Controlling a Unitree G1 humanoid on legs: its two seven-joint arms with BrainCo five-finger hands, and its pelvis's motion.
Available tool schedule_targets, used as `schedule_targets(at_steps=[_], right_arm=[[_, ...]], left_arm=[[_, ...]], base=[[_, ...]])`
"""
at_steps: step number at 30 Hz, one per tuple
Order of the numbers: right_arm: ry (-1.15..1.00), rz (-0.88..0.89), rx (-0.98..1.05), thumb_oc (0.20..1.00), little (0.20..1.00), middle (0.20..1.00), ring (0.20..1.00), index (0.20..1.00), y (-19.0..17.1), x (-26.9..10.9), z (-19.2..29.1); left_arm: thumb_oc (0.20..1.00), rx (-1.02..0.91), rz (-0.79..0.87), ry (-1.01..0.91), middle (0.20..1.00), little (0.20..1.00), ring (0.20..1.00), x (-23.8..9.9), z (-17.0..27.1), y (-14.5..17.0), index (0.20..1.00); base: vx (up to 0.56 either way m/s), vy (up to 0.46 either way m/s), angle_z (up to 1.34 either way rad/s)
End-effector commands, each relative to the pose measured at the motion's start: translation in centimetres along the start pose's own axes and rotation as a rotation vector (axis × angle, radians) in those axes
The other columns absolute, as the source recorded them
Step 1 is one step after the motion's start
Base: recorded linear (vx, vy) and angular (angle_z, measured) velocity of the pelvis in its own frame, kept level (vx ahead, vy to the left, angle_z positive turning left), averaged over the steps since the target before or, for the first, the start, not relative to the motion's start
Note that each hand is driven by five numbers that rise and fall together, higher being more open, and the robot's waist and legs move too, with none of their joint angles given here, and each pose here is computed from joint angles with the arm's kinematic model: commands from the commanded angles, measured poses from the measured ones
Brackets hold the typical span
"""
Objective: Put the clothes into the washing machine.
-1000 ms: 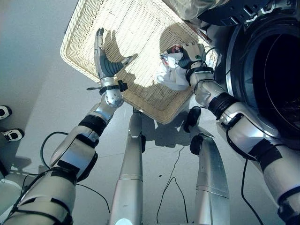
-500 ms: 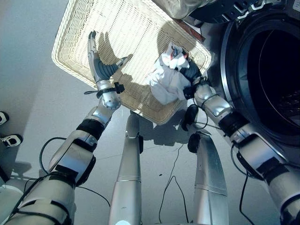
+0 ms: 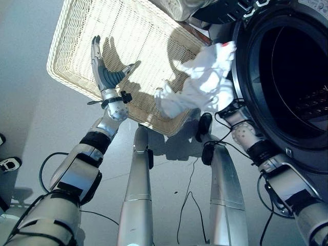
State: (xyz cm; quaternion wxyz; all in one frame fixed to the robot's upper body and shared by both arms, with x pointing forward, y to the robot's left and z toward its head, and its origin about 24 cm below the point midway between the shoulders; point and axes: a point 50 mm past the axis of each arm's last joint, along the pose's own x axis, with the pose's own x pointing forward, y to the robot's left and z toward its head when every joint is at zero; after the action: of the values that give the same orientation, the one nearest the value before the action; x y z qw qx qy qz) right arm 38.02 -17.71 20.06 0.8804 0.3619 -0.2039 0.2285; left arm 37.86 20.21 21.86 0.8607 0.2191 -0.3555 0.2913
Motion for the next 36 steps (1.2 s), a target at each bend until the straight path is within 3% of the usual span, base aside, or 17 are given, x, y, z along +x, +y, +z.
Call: schedule_targets(at_steps=[1, 6, 9, 10, 12, 15, 16, 18, 21, 22, 23, 24, 32, 36], right_arm=[[-0.228, 0.064, 0.214, 0.2, 0.2, 0.2, 0.2, 0.2, -0.7, -0.4, 3.4], [-0.363, -0.168, 0.309, 0.2, 0.2, 0.2, 0.2, 0.2, -5.8, -2.9, 6.2], [-0.343, -0.513, 0.291, 0.2, 0.2, 0.2, 0.2, 0.2, -9.3, -5.0, 7.6], [-0.309, -0.767, 0.289, 0.2, 0.2, 0.2, 0.2, 0.2, -11.1, -6.5, 7.9], [-0.302, -1.043, 0.278, 0.2, 0.2, 0.2, 0.2, 0.2, -12.5, -8.2, 9.7], [-0.536, -1.256, 0.234, 0.2, 0.2, 0.2, 0.2, 0.2, -11.6, -8.8, 16.2], [-0.579, -1.268, 0.227, 0.2, 0.2, 0.2, 0.2, 0.2, -11.3, -8.8, 16.9], [-0.885, -1.309, 0.135, 0.2, 0.2, 0.2, 0.2, 0.2, -8.8, -9.1, 21.3], [-1.186, -1.226, 0.025, 0.2, 0.2, 0.2, 0.2, 0.2, -4.8, -8.8, 24.6], [-1.234, -1.196, 0.005, 0.395, 0.395, 0.395, 0.395, 0.395, -3.9, -8.7, 25.2], [-1.269, -1.155, -0.048, 0.79, 0.79, 0.79, 0.79, 0.79, -3.2, -8.7, 25.9], [-1.297, -1.1, -0.073, 1.0, 1.0, 1.0, 1.0, 1.0, -2.4, -8.6, 26.8], [-1.269, -1.089, -0.164, 1.0, 1.0, 1.0, 1.0, 1.0, -3.7, -10.1, 28.5], [-1.263, -1.169, -0.215, 1.0, 1.0, 1.0, 1.0, 1.0, -3.6, -9.9, 28.3]], left_arm=[[1.0, -0.05, 0.113, -0.024, 1.0, 1.0, 1.0, 1.9, 0.3, 2.2, 1.0], [1.0, -0.044, 0.117, -0.026, 1.0, 1.0, 1.0, 2.2, -0.1, 2.9, 1.0], [1.0, -0.043, 0.118, -0.026, 1.0, 1.0, 1.0, 2.3, -0.4, 3.1, 1.0], [1.0, -0.043, 0.118, -0.026, 1.0, 1.0, 1.0, 2.2, -0.5, 3.1, 1.0], [1.0, -0.04, 0.114, -0.03, 1.0, 1.0, 1.0, 1.8, -0.5, 2.8, 1.0], [1.0, -0.021, 0.105, -0.048, 1.0, 1.0, 1.0, 0.9, -0.4, 2.3, 1.0], [1.0, -0.019, 0.105, -0.05, 1.0, 1.0, 1.0, 0.8, -0.4, 2.3, 1.0], [1.0, -0.005, 0.106, -0.061, 1.0, 1.0, 1.0, 0.2, -0.9, 3.0, 1.0], [1.0, 0.005, 0.116, -0.05, 1.0, 1.0, 1.0, -0.2, -1.6, 4.1, 1.0], [1.0, 0.006, 0.117, -0.051, 1.0, 1.0, 1.0, 0.0, -1.5, 4.3, 1.0], [1.0, 0.009, 0.116, -0.053, 1.0, 1.0, 1.0, 0.2, -1.4, 4.4, 1.0], [1.0, 0.016, 0.114, -0.057, 1.0, 1.0, 1.0, 0.8, -1.3, 4.9, 1.0], [1.0, 0.008, 0.091, -0.066, 1.0, 1.0, 1.0, 2.1, -1.0, 5.3, 1.0], [1.0, 0.004, 0.078, -0.064, 1.0, 1.0, 1.0, 2.3, -0.9, 5.1, 1.0]], base=[[0.0, 0.0, 0.0], [0.0, 0.0, 0.0], [0.0, 0.0, 0.0], [0.0, 0.0, 0.0], [0.01, -0.047, -0.04], [0.01, -0.091, -0.03], [0.01, -0.078, -0.02], [-0.01, -0.053, -0.02], [-0.03, 0.001, -0.06], [-0.03, -0.004, -0.1], [-0.03, -0.009, -0.09], [-0.03, -0.006, -0.06], [0.0, 0.0, 0.0], [0.01, -0.004, 0.0]])
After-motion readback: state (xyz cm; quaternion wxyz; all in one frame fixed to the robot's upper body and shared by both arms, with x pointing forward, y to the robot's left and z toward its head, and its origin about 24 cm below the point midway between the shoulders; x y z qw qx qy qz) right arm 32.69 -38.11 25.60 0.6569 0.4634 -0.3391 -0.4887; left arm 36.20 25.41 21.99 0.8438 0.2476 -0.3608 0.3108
